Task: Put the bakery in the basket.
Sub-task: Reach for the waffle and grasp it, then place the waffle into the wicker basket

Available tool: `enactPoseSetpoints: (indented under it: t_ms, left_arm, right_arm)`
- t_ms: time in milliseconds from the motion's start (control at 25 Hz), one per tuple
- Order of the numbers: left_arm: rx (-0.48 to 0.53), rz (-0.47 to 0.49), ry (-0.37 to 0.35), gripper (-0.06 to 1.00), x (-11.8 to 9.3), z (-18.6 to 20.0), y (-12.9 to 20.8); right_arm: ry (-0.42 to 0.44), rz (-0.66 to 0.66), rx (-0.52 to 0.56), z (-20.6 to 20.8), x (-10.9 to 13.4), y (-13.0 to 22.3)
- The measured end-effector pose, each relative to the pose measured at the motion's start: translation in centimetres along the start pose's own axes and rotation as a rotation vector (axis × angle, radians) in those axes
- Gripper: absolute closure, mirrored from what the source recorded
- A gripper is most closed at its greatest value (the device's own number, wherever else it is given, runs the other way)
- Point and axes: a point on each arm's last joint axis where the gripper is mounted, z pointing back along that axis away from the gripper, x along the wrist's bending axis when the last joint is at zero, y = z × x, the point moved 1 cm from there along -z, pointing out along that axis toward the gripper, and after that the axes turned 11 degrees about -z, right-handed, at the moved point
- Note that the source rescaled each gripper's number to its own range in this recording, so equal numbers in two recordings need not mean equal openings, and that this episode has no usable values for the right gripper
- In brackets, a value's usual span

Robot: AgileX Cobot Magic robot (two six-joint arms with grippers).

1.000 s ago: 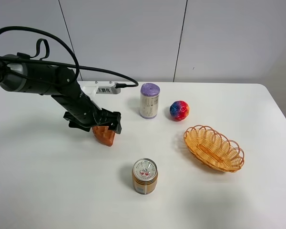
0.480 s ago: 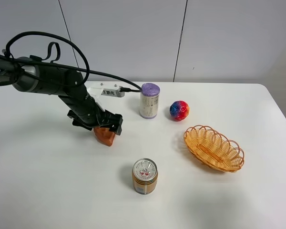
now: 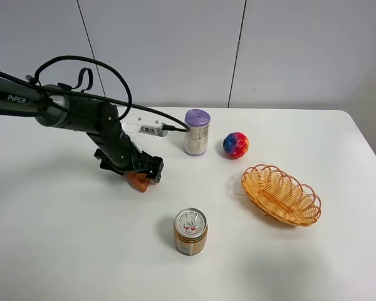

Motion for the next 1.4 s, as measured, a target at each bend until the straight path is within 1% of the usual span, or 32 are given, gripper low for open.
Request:
enactPoseSetpoints:
  t_ms: [80, 120, 160, 200, 240, 280, 560, 680, 800, 880, 1000, 1080, 1160, 1280, 1400]
  left_arm:
    - [-0.003, -0.004, -0.001, 0.15, 0.0, -0.1, -0.1]
    - [-0.002, -0.005, -0.002, 0.20, 0.0, -0.1, -0.1]
    - [-0.002, -0.008, -0.003, 0.31, 0.0, -0.2, 0.0]
    - [-0.006, -0.009, -0.005, 0.47, 0.1, -0.2, -0.1]
    - [-0.005, -0.008, -0.005, 0.74, 0.1, -0.3, -0.1]
    - [-0.005, -0.007, -0.005, 0.94, 0.1, -0.3, -0.1]
    - [-0.001, -0.008, 0.000, 0.94, 0.0, -0.2, -0.4]
    - [-0.020, -0.017, 0.006, 0.94, -0.3, 1.0, -1.3]
    - [-0.120, -0.038, 0.003, 0.94, -0.6, 4.2, -3.7]
    - [-0.209, -0.055, 0.001, 0.94, -1.0, 7.0, -5.5]
    - [-0.299, -0.108, 0.006, 0.94, -2.1, 10.7, -7.3]
    - [-0.339, -0.159, 0.022, 0.94, -3.7, 12.6, -8.2]
    - [-0.378, -0.220, 0.044, 0.94, -5.8, 14.2, -9.0]
    - [-0.419, -0.320, 0.089, 0.94, -9.8, 15.5, -9.6]
    - [-0.427, -0.413, 0.142, 0.94, -14.1, 15.6, -9.1]
  right_arm:
    - [0.000, 0.000, 0.000, 0.0, 0.0, 0.0]
    - [0.000, 0.000, 0.000, 0.0, 0.0, 0.0]
    - [0.000, 0.000, 0.000, 0.0, 0.0, 0.0]
    - [0.000, 0.000, 0.000, 0.0, 0.0, 0.0]
    - [0.000, 0.000, 0.000, 0.0, 0.0, 0.0]
    - [0.000, 0.000, 0.000, 0.0, 0.0, 0.0]
    - [0.000, 0.000, 0.000, 0.0, 0.0, 0.0]
    - [0.000, 0.000, 0.000, 0.0, 0.0, 0.0]
    - [0.000, 0.000, 0.000, 0.0, 0.0, 0.0]
    - [0.000, 0.000, 0.000, 0.0, 0.0, 0.0]
    - [0.000, 0.000, 0.000, 0.0, 0.0, 0.0]
    - [0.000, 0.000, 0.000, 0.0, 0.0, 0.0]
    - [0.000, 0.000, 0.000, 0.0, 0.0, 0.0]
    - [0.000, 0.000, 0.000, 0.0, 0.0, 0.0]
    - [0.000, 0.000, 0.000, 0.0, 0.0, 0.0]
